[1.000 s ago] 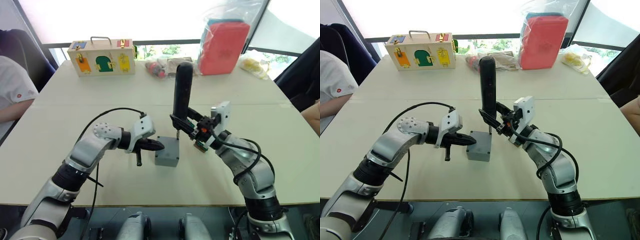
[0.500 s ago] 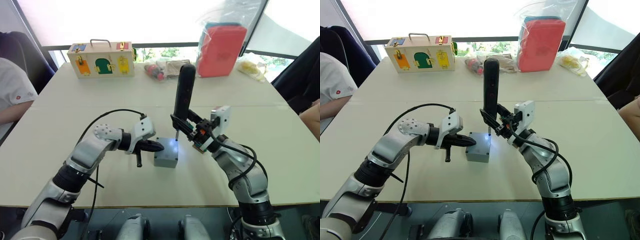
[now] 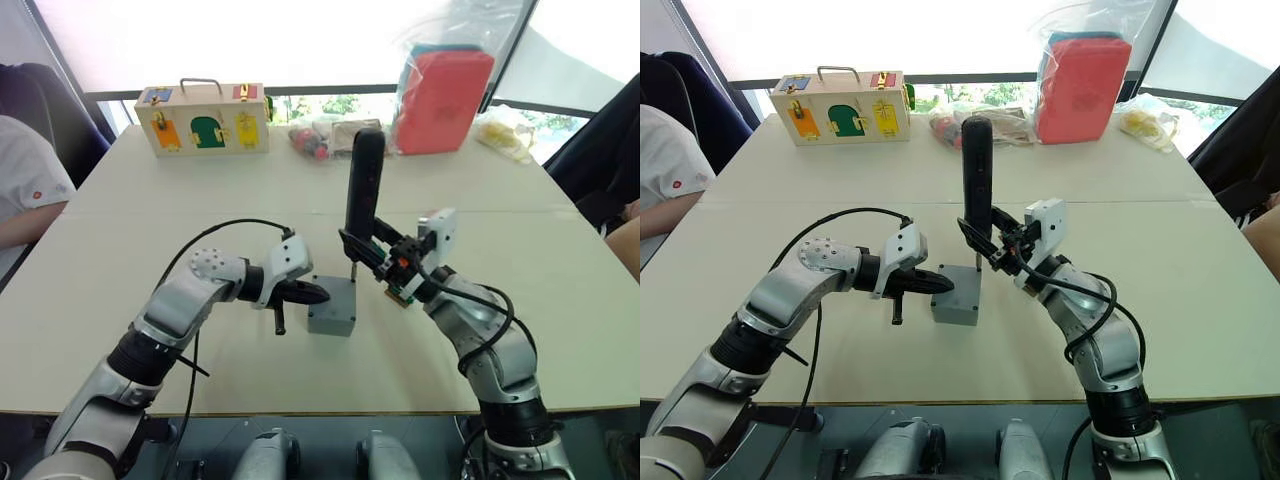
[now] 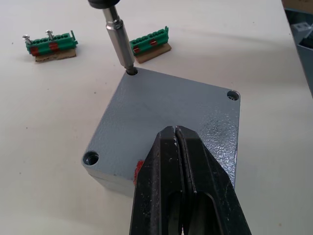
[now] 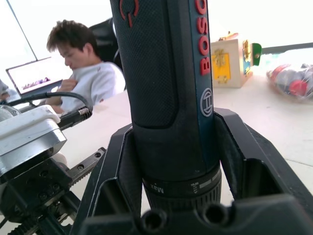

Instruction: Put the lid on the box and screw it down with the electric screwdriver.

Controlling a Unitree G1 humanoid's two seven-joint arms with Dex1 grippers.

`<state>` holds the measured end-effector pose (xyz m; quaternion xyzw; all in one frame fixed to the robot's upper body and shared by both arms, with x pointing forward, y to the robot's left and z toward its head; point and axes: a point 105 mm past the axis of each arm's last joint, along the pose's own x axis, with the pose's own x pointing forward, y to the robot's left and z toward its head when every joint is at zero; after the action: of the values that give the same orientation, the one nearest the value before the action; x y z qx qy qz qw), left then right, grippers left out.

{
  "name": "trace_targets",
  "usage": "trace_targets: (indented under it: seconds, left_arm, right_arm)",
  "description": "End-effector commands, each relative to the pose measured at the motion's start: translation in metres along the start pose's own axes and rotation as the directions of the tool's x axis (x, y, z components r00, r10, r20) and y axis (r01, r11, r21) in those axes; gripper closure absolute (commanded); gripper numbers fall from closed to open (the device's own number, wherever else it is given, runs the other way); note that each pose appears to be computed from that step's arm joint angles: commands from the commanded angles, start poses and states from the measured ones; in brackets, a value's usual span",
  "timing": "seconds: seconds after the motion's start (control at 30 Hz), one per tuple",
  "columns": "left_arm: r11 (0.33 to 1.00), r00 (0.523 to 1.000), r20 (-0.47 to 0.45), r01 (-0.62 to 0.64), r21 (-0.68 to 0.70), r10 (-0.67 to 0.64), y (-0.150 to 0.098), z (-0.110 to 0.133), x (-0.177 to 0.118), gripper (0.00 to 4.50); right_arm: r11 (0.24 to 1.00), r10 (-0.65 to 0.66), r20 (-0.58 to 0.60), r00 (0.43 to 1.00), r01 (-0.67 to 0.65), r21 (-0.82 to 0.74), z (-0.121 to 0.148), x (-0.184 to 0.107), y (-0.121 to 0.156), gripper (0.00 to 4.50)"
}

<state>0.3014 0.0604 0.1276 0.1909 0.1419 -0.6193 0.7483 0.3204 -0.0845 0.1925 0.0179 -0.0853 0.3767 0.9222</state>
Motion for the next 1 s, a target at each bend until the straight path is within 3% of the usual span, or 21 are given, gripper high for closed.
trace_targets:
  seconds: [0.03, 0.13, 0.23, 0.33, 0.47, 0.5, 0.6, 0.73, 0.83, 1.0]
  left_arm:
    - [0.999, 0.999, -0.021, 0.028, -0.019, -0.029, -0.008, -0.008, 0.006, 4.5]
    - [0.999, 0.998, 0.057, 0.015, -0.045, -0.012, -0.006, 0.005, 0.008, 4.5]
    - [0.995, 0.981, 0.191, -0.025, -0.097, 0.044, 0.007, 0.033, 0.006, 4.5]
    - [0.991, 0.962, 0.26, -0.051, -0.125, 0.083, 0.016, 0.052, 0.0, 4.5]
    - [0.988, 0.927, 0.343, -0.155, -0.012, 0.15, 0.02, 0.082, -0.021, 4.5]
    - [0.988, 0.928, 0.349, -0.15, 0.024, 0.132, 0.016, 0.086, -0.024, 4.5]
    - [0.983, 0.949, 0.302, -0.132, 0.126, 0.089, 0.008, 0.085, -0.027, 4.5]
    - [0.933, 0.963, 0.247, -0.181, 0.31, 0.105, -0.001, 0.075, -0.022, 4.5]
    - [0.967, 0.972, 0.229, -0.102, 0.234, 0.047, -0.007, 0.066, -0.014, 4.5]
    - [0.992, 0.98, 0.177, 0.078, 0.103, -0.095, -0.018, 0.053, -0.016, 4.5]
  right_arm:
    - [0.999, 0.03, 0.187, 0.982, -0.024, -0.036, 0.08, 0.002, -0.004, 2.76]
    - [0.998, 0.038, 0.34, 0.94, -0.049, 0.025, 0.133, 0.006, -0.006, 2.76]
    - [0.99, -0.063, 0.402, 0.913, 0.006, 0.143, 0.157, 0.01, -0.023, 2.76]
    - [0.972, -0.128, 0.365, 0.922, 0.044, 0.23, 0.158, 0.01, -0.039, 2.76]
    - [0.91, -0.387, 0.213, 0.897, 0.334, 0.247, 0.165, -0.016, -0.108, 2.76]
    - [0.889, -0.437, 0.136, 0.889, 0.403, 0.22, 0.16, -0.022, -0.122, 2.76]
    - [0.809, -0.52, -0.246, 0.818, 0.564, 0.166, 0.113, -0.047, -0.154, 2.76]
    - [0.8, -0.408, -0.555, 0.725, 0.577, 0.166, 0.052, -0.076, -0.146, 2.76]
    - [0.812, -0.27, -0.703, 0.658, 0.548, 0.201, 0.014, -0.089, -0.124, 2.76]
    - [0.814, -0.197, -0.786, 0.586, 0.545, 0.202, -0.011, -0.11, -0.112, 2.76]
